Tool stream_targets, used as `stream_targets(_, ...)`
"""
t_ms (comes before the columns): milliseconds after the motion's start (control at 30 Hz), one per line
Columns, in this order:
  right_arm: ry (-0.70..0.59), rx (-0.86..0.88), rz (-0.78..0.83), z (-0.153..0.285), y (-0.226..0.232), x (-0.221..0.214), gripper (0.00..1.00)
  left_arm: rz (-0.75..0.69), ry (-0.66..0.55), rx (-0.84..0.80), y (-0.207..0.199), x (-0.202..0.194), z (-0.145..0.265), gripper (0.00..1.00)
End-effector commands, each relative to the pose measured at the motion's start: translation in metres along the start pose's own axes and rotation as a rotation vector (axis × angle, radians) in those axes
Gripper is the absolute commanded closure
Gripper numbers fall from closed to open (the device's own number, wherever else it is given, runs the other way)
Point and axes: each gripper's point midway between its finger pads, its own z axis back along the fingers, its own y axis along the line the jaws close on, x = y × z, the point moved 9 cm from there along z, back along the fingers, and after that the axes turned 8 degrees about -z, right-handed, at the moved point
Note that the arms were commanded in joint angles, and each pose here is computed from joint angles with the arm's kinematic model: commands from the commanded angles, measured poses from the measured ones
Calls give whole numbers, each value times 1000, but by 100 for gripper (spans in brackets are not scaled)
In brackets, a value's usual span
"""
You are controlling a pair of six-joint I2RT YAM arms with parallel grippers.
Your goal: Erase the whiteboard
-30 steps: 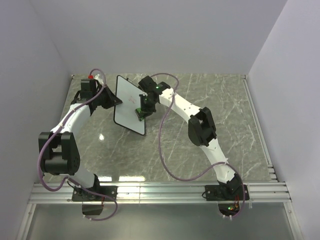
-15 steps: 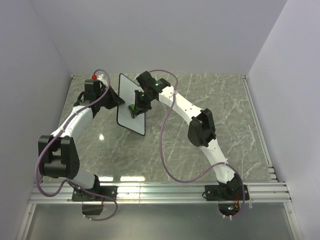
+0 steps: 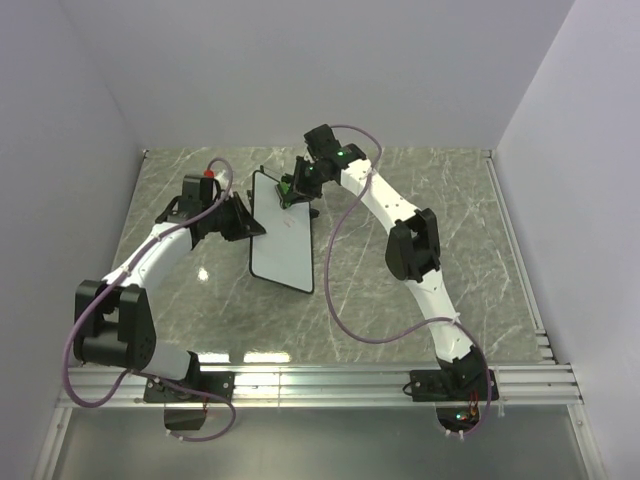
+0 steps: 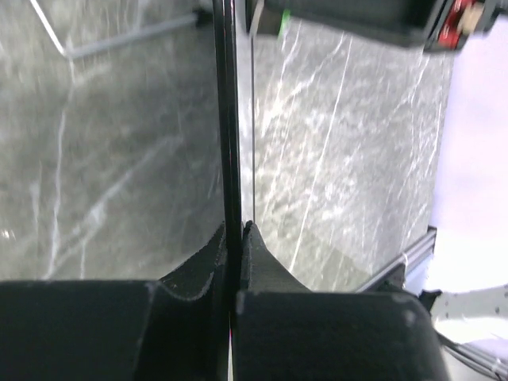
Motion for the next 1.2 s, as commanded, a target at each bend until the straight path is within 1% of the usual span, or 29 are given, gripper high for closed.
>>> stream_targets(0, 25, -1, 38, -29, -7, -9, 100, -1, 195, -162, -25, -37, 16, 100)
stream_targets(133, 68, -67, 56, -31, -24, -20, 100, 1, 181, -129, -23, -37, 17, 100)
stream_targets(200, 105, -102, 72, -29, -32, -32, 100, 17, 181, -112, -20, -37, 13, 100)
stream_targets(233, 115, -106, 90, -23, -28, -40, 100, 16, 172, -110, -20, -35, 11, 100)
stream_targets(300, 171, -158, 86, -24, -42, -57, 100, 23, 159, -97, -19, -29, 6, 100)
stream_targets(333, 178, -156, 96, -17, -39, -64, 100, 25, 159, -91, -18, -27, 3, 100)
stream_targets(367, 214, -192, 81, -21, -52, -75, 100, 24, 155, -85, -18, -24, 2, 100)
stream_targets(500, 249, -191, 81, -16, -59, -91, 100, 8, 140, -68, -20, -10, -2, 100)
stream_targets(633, 249, -176, 118, -21, -47, -96, 100, 3, 153, -75, -20, -7, -6, 100)
stream_targets(667, 220, -148, 136, -19, -35, -89, 100, 0, 154, -74, -20, -7, -7, 100)
stream_targets(733, 226, -148, 126, -26, -29, -87, 100, 0, 163, -74, -18, -9, -8, 100)
stream_targets(767, 197, -112, 140, -22, -12, -80, 100, -5, 169, -73, -17, -11, -8, 100)
stream_targets(833, 192, -84, 152, -20, 5, -80, 100, -6, 190, -63, -14, -15, -10, 100)
stream_targets(1000, 226, -36, 164, -20, 25, -93, 100, -23, 238, -47, -9, -25, -20, 100)
stream_targets(1167, 237, 14, 226, -8, 47, -108, 100, -29, 260, -60, -11, -33, -29, 100)
